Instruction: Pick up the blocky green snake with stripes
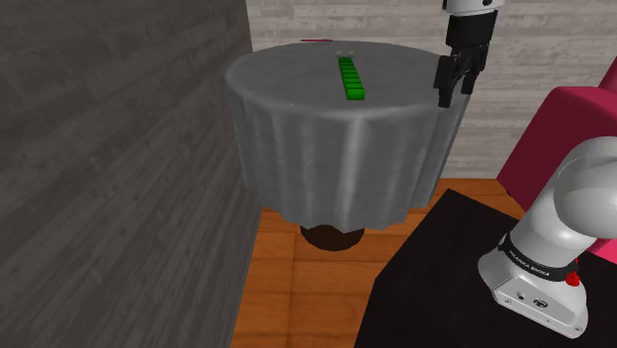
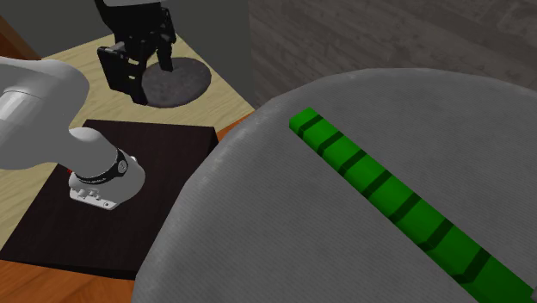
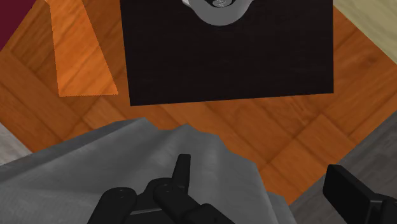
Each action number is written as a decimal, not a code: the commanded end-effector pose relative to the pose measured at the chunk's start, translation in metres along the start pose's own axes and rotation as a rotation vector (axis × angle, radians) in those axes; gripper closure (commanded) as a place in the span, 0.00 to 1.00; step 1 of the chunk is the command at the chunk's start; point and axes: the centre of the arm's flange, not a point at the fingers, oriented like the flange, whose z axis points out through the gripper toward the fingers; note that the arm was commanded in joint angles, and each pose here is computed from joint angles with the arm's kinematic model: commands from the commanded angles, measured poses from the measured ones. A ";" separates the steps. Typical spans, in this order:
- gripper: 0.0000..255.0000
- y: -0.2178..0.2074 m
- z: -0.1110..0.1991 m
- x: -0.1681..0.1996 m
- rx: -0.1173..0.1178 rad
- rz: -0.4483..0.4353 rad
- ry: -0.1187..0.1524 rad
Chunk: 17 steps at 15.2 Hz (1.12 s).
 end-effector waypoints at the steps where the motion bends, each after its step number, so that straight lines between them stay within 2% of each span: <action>1: 0.00 0.000 0.000 0.000 0.000 0.000 0.000; 9: 0.00 0.001 -0.005 0.100 0.036 0.169 0.029; 17: 0.00 0.018 -0.013 0.199 0.072 0.337 0.059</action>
